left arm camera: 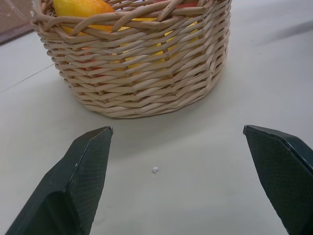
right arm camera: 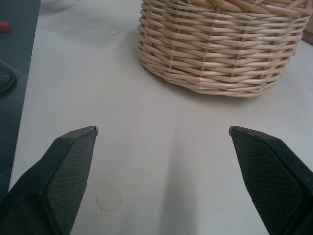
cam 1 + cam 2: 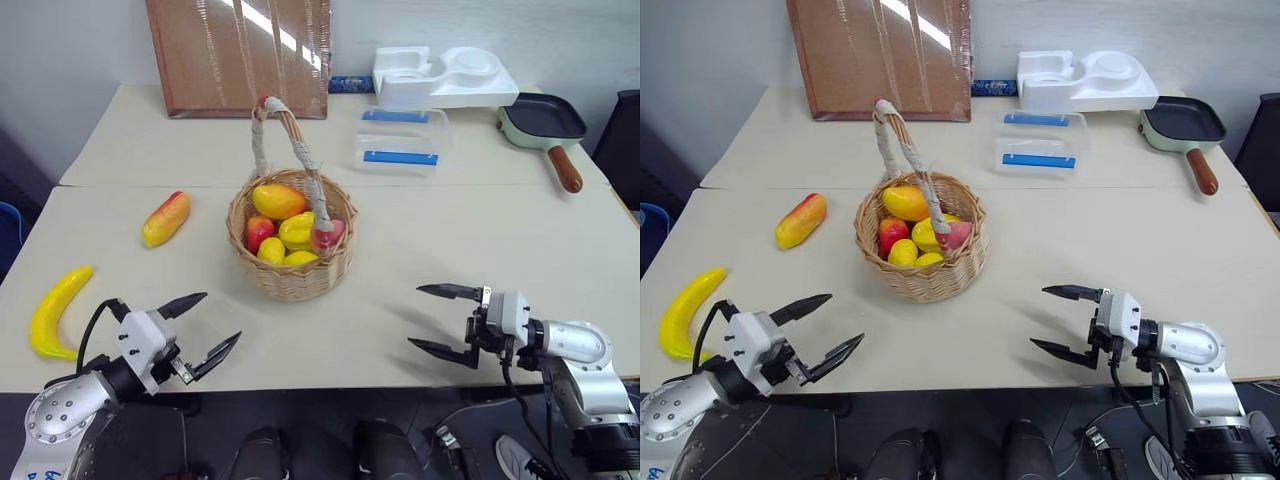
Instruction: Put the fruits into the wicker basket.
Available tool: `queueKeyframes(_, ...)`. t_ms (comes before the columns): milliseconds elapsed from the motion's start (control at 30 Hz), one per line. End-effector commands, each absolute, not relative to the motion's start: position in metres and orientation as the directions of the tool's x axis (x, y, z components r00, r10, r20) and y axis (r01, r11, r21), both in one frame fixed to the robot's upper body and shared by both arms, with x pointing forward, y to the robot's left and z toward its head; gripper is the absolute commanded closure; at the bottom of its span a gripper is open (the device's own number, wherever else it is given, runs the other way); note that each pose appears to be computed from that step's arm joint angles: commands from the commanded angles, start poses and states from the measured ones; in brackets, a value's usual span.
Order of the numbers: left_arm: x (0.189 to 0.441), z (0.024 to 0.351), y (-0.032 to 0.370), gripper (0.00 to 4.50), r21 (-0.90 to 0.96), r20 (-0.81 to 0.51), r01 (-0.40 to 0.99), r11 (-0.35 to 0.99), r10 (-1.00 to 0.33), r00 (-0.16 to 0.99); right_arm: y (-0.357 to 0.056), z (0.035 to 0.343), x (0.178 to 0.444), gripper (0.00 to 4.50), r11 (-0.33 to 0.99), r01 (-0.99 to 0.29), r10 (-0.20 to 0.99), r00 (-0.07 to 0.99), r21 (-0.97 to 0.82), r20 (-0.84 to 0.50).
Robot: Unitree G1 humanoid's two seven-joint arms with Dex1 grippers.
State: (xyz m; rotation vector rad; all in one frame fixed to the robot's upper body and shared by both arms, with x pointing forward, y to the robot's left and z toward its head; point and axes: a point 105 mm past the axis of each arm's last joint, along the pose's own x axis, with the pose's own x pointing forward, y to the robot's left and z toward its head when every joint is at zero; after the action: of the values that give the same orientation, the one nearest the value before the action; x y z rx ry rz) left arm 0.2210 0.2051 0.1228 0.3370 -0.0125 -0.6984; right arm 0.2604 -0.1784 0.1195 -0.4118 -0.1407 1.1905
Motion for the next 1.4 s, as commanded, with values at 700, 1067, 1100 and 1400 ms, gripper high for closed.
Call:
queueKeyframes(700, 0.202, 0.135, 0.215, 0.00, 0.210, -0.039, 0.623, 0.754, -0.630, 0.776, -0.155, 0.148, 0.267, 0.03, 0.288, -0.893, 0.956, 0.290, -0.346, 0.047)
queueKeyframes(1067, 0.124, 0.178, 0.363, 0.00, -0.022, 0.192, -0.223, 0.974, 0.223, 0.956, -0.102, 0.203, 0.245, 0.03, 0.202, -0.902, 0.937, 0.064, -0.381, 0.344)
queueKeyframes(1100, 0.108, 0.175, 0.379, 0.00, -0.070, 0.188, -0.337, 0.939, 0.344, 0.920, -0.099, 0.207, 0.243, 0.03, 0.198, -0.896, 0.932, 0.047, -0.397, 0.358)
queueKeyframes(1400, 0.069, 0.132, 0.419, 0.00, -0.232, -0.096, -0.604, 0.763, 0.600, 0.794, -0.085, 0.210, 0.235, 0.03, 0.166, -0.876, 0.929, -0.016, -0.453, 0.370)
